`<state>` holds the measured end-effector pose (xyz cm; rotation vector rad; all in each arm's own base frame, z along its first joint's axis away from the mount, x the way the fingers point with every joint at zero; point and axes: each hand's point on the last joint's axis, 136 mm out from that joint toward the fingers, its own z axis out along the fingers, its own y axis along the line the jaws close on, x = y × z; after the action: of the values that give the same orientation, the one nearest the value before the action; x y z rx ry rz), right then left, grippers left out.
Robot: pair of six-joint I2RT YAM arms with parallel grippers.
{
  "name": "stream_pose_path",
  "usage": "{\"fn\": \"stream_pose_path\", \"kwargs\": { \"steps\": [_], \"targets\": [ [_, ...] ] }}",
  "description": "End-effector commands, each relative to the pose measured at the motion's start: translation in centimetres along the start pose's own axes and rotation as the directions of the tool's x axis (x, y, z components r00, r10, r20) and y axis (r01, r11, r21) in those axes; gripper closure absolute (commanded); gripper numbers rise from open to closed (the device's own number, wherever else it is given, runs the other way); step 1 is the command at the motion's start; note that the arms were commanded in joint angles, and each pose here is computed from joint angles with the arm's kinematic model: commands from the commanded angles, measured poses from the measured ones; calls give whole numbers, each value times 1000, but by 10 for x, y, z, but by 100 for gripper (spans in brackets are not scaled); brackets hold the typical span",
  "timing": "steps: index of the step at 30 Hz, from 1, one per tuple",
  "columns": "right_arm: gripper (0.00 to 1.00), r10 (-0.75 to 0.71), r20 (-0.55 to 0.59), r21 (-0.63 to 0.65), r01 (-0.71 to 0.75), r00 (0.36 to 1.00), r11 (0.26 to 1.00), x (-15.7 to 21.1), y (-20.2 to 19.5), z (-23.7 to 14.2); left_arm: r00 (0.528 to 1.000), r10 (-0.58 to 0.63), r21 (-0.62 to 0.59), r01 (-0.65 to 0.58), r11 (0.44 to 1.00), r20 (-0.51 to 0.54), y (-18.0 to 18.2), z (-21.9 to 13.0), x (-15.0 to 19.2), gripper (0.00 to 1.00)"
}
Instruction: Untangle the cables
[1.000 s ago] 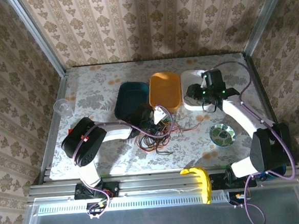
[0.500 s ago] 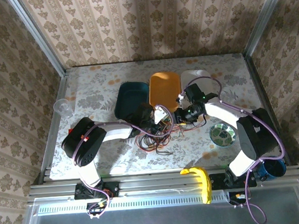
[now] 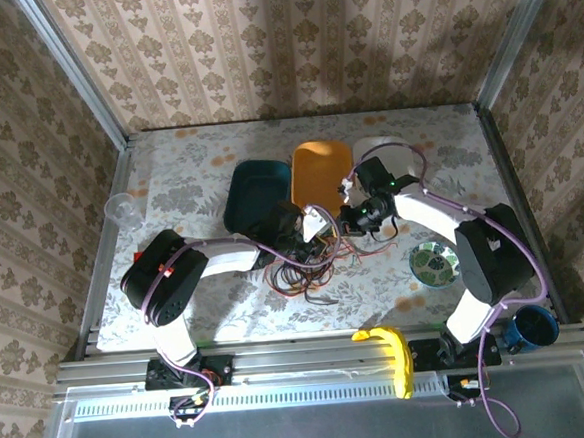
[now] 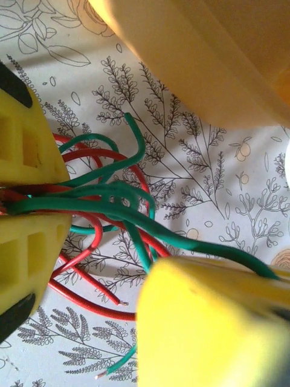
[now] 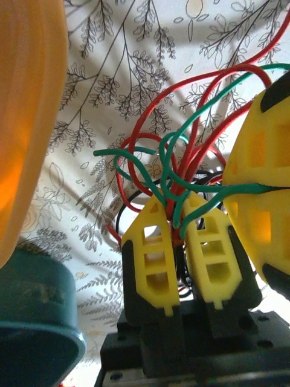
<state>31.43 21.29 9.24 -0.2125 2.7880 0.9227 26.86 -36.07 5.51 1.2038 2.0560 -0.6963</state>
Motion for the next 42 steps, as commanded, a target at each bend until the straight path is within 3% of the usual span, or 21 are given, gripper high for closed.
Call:
{"fn": "stream_pose_path", "kwargs": {
  "steps": [1, 5, 11, 22, 24, 28, 35, 42],
  "targets": [
    [100, 35, 118, -52, -29, 992, 998, -17, 10, -31, 998, -30, -6, 30, 1000, -47, 1, 8, 11, 87],
    [100, 108, 211, -102, -88, 971, 991, -32, 6, -56, 997, -43, -15, 42, 999, -71, 5, 13, 20, 94],
    [100, 227, 317, -220, -162, 921, 962, -51, -2, -89, 994, -61, -27, 59, 998, -89, 9, 17, 30, 87],
    [100, 227, 213, -226, -178, 950, 958, -28, -2, -73, 994, -66, -5, 66, 998, -88, 6, 19, 32, 71],
    [100, 232, 210, -229, -183, 950, 956, -27, -1, -72, 994, -65, -1, 65, 998, -86, 5, 19, 32, 73],
    [100, 244, 239, -223, -191, 940, 956, -31, -3, -77, 993, -69, 3, 70, 998, -91, 5, 20, 33, 100],
    [100, 332, 362, -140, -302, 871, 943, -39, -38, -102, 991, -93, -21, 91, 996, -93, 9, 13, 39, 100],
    [100, 401, 412, -50, -420, 818, 906, -24, -76, -114, 984, -129, -50, 124, 991, -122, 13, -3, 60, 100]
  ]
}}
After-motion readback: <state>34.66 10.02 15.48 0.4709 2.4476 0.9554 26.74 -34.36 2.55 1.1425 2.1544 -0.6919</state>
